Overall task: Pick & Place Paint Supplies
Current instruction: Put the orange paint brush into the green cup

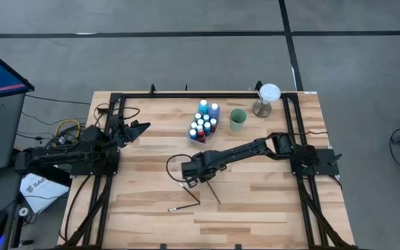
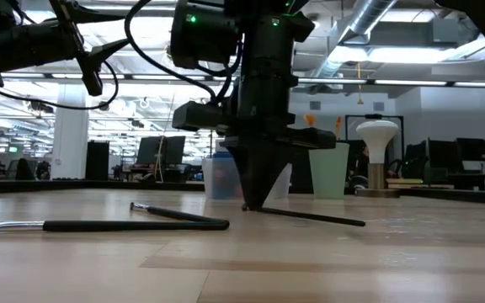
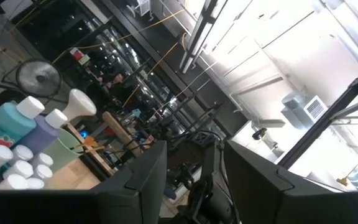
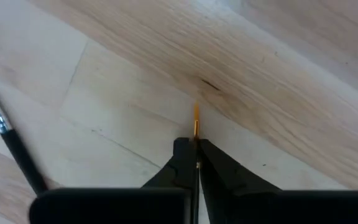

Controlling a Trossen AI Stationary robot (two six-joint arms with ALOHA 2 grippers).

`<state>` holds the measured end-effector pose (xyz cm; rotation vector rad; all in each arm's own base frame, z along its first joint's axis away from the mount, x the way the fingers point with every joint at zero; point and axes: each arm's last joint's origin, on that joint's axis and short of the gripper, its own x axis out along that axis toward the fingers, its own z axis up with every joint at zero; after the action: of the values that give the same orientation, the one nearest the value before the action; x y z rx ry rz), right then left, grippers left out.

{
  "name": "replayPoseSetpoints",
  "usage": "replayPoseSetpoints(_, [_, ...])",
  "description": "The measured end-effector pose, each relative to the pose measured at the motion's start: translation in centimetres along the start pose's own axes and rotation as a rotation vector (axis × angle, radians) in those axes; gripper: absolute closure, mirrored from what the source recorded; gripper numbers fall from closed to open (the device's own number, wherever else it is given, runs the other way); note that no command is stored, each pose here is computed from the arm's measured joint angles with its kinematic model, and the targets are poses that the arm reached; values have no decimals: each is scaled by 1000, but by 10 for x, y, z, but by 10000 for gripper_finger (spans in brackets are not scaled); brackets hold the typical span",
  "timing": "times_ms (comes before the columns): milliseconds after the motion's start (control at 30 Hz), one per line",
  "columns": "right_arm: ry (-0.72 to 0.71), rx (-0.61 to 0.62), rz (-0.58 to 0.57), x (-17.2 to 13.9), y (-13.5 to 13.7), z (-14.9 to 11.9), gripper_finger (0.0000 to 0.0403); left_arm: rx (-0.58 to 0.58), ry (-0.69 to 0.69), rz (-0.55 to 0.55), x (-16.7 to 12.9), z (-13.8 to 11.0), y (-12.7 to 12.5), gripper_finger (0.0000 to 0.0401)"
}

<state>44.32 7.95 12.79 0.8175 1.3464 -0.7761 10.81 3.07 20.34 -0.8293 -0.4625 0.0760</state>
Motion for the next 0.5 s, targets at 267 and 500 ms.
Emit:
replayPoseSetpoints(267, [-37,-68,46,-16,0,2,402,-3,-4,-5,0,0,-1,247])
replayPoseSetpoints(500, [-168,-42,123,-56,-1,5,403,-7,-7,-9,0,1,-1,247])
